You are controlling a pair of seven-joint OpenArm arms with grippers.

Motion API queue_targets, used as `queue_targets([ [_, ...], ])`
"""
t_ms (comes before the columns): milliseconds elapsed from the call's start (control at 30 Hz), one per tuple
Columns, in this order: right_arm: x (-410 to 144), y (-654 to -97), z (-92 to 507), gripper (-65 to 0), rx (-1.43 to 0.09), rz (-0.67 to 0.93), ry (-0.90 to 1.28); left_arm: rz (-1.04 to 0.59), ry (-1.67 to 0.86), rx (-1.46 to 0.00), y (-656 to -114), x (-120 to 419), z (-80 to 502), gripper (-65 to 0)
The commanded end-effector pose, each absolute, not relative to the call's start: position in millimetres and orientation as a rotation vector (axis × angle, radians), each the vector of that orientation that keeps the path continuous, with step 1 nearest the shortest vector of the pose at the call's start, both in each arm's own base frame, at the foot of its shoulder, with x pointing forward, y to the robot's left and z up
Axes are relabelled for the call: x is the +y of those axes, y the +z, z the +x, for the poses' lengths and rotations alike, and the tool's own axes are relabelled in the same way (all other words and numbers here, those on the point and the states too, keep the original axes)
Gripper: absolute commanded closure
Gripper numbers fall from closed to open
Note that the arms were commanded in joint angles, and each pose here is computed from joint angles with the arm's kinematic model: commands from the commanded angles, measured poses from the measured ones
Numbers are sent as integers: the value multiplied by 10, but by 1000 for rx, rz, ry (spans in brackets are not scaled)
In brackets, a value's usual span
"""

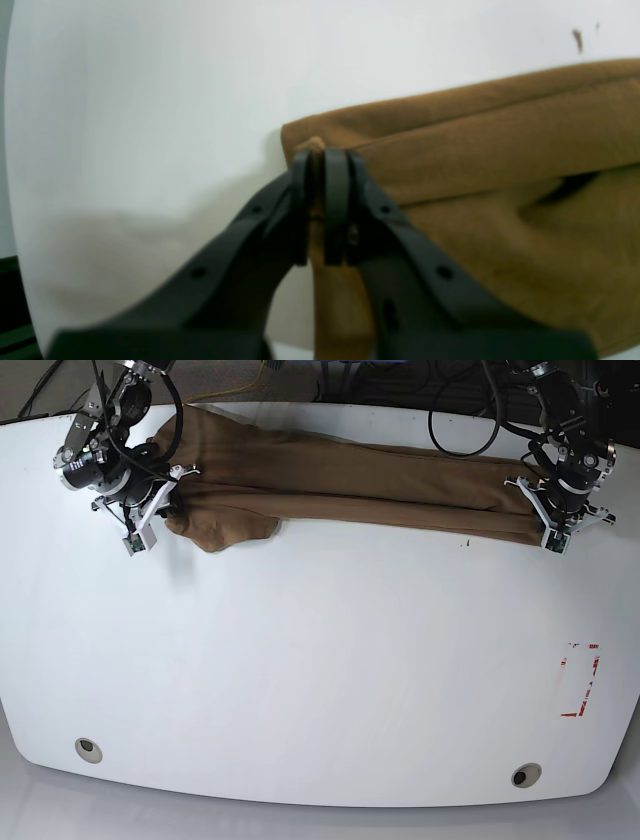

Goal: Layout the t-shirt on the table in an organized manner, then fold the t-shirt properly
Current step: 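Fold the grasped edge with both grippers toward the arm bases over the shirt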

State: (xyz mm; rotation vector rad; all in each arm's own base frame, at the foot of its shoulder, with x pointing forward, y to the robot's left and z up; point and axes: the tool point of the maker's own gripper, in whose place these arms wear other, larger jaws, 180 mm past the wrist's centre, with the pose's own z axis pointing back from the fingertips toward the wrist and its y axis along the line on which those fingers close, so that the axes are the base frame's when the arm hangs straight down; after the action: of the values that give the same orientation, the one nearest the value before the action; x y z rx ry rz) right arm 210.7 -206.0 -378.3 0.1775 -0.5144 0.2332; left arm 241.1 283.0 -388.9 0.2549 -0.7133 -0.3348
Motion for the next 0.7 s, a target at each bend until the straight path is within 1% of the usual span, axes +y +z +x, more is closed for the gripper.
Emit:
queue_targets([
  [0, -2107, -3723, 2114, -23, -532, 159, 251, 281, -338, -741, -3787, 2885, 2444, -27],
  [167, -2114, -3770, 2027, -24, -508, 159, 249, 283, -338, -735, -3795, 2897, 2425, -30],
  [200, -2114, -3779, 2010, -34, -504, 160, 249, 281, -340, -725, -3821, 2897, 2384, -31],
  [267, -2114, -3795, 1981, -78, -496, 161, 248, 277, -346, -713, -3851, 2887, 2343, -31],
  [333, -2114, -3810, 1952, -146, -488, 162, 247, 280, -352, -705, -3860, 2901, 2318, -38],
  [367, -2114, -3816, 1940, -200, -485, 162, 247, 286, -357, -702, -3851, 2924, 2315, -56],
  [433, -2118, -3819, 1935, -281, -484, 160, 247, 292, -361, -701, -3842, 2945, 2317, -109],
  [500, -2122, -3820, 1935, -358, -484, 157, 247, 292, -361, -701, -3842, 2945, 2317, -183],
  [567, -2122, -3820, 1935, -431, -484, 157, 247, 294, -362, -696, -3848, 2949, 2307, -296],
  [633, -2127, -3819, 1935, -470, -483, 156, 248, 291, -363, -684, -3877, 2950, 2263, -396],
  [667, -2132, -3815, 1942, -479, -485, 154, 249, 290, -363, -678, -3891, 2950, 2240, -445],
])
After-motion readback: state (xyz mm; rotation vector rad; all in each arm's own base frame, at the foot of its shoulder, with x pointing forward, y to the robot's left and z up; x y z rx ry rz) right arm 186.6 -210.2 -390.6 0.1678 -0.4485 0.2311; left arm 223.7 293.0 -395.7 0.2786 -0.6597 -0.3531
